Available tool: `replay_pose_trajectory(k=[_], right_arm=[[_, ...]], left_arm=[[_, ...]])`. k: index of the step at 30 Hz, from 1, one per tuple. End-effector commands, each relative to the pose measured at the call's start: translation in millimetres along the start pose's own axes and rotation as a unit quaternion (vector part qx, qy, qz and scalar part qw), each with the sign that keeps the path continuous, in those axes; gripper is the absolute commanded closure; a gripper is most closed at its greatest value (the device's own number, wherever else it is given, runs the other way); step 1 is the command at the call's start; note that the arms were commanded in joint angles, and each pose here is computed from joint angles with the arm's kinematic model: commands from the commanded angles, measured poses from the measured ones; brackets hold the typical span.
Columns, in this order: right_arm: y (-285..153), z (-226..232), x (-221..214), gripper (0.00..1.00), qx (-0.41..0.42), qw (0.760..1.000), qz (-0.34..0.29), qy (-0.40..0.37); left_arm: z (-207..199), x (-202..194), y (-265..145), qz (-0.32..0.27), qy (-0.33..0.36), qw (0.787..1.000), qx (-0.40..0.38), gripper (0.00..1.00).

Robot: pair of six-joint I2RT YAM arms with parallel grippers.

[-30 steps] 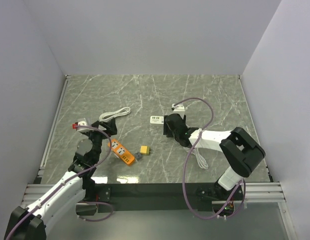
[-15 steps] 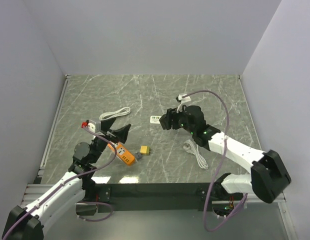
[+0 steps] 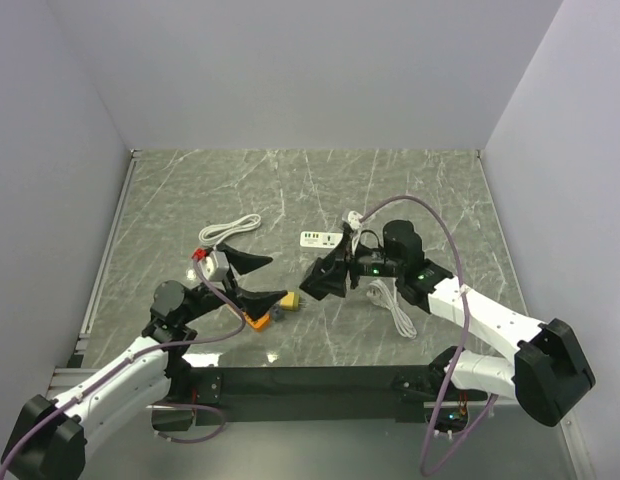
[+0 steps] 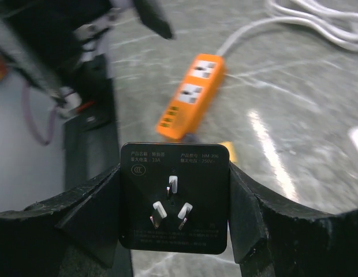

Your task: Insert the plug

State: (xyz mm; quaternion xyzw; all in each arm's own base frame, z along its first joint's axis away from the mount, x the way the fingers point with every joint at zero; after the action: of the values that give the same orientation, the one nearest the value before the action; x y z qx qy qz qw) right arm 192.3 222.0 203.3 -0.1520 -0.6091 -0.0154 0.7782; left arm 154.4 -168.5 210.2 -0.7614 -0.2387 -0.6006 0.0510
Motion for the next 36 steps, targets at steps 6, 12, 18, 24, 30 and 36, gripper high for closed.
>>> replay_pose_trajectory(k=[6, 12, 18, 24, 30, 36], right_arm=[[-10, 42, 27, 1.00, 0.184, 0.977, -0.067, -0.084], [-5, 58, 26, 1.00, 0.236, 0.965, -0.063, -0.099], [2, 62, 27, 1.00, 0.251, 0.961, -0.055, -0.101], [7, 62, 33, 1.00, 0.258, 0.959, -0.054, -0.103], [6, 60, 39, 1.00, 0.241, 0.962, -0.056, -0.116], [2, 62, 42, 1.00, 0.237, 0.962, -0.056, -0.127]], left_arm=[[-29, 10, 17, 0.034, 0.032, 0.991, -0.126, 0.01], [-31, 4, 29, 0.057, 0.032, 0.990, -0.122, 0.01], [-37, 3, 31, 0.062, 0.030, 0.989, -0.134, 0.01], [-40, -5, 37, 0.085, 0.025, 0.985, -0.147, 0.01], [-42, -9, 40, 0.102, 0.024, 0.984, -0.141, 0.01], [-43, -11, 43, 0.109, 0.019, 0.983, -0.146, 0.01]])
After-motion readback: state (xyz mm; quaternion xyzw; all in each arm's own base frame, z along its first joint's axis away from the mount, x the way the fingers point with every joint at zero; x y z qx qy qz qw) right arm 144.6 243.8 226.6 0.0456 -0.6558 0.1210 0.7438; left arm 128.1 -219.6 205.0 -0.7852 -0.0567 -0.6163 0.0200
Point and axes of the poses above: each gripper's point midway between its finger pads, its own y axis out along the fingers, its own z axis along the line the jaws close on, x = y × z, the point moved 7 cm from there along -y, back along the fingers, and after that the axes turned 7 degrees about -y, right-handed, at the moved point
